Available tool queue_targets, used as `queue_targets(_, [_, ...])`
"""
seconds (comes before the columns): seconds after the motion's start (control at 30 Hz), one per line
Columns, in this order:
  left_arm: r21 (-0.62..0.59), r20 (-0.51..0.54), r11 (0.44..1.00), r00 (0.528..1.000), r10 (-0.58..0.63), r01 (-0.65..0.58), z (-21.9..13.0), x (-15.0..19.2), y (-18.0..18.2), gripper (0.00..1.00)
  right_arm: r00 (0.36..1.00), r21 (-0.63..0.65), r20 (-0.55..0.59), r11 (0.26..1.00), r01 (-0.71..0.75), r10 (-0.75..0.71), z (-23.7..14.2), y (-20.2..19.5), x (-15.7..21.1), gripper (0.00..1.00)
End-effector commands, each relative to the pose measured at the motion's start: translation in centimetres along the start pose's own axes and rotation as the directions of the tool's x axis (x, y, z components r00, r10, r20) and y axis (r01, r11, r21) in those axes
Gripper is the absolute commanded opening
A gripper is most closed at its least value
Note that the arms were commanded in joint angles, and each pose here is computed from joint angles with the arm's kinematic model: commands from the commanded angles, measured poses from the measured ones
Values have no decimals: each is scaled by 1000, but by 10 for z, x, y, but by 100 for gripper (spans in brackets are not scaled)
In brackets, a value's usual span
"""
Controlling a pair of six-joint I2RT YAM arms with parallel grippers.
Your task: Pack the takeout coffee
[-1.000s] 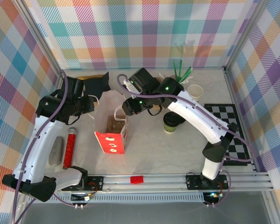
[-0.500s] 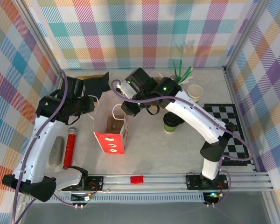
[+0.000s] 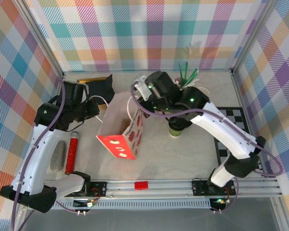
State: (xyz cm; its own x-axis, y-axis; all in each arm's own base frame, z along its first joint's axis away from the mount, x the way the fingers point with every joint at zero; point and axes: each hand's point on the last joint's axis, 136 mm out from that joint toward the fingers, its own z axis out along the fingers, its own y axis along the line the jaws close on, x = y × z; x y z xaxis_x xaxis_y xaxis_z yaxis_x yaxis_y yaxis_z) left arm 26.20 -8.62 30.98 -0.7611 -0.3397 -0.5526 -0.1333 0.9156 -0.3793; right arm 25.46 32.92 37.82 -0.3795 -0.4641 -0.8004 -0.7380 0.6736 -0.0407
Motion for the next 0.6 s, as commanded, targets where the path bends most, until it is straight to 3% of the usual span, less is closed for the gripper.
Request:
queue_targets(0.0, [61, -55, 994, 994, -91, 94, 17, 15, -7, 0, 998, 81, 5, 994, -67, 67, 9, -27, 11, 0])
queue_targets(0.23, [220, 1, 971, 995, -98, 96, -17, -20, -64, 0, 996, 59, 24, 994, -88, 87, -8, -36, 6, 0])
queue_targets(0.43, [137, -121, 982, 987, -111, 127, 41, 41, -43, 0, 991, 58, -82, 993, -99, 104, 25, -32, 68, 0])
queue_targets(0.57, [132, -92, 987, 992, -83, 95, 24, 28, -48, 0, 992, 41, -80, 995, -92, 95, 16, -31, 60, 0])
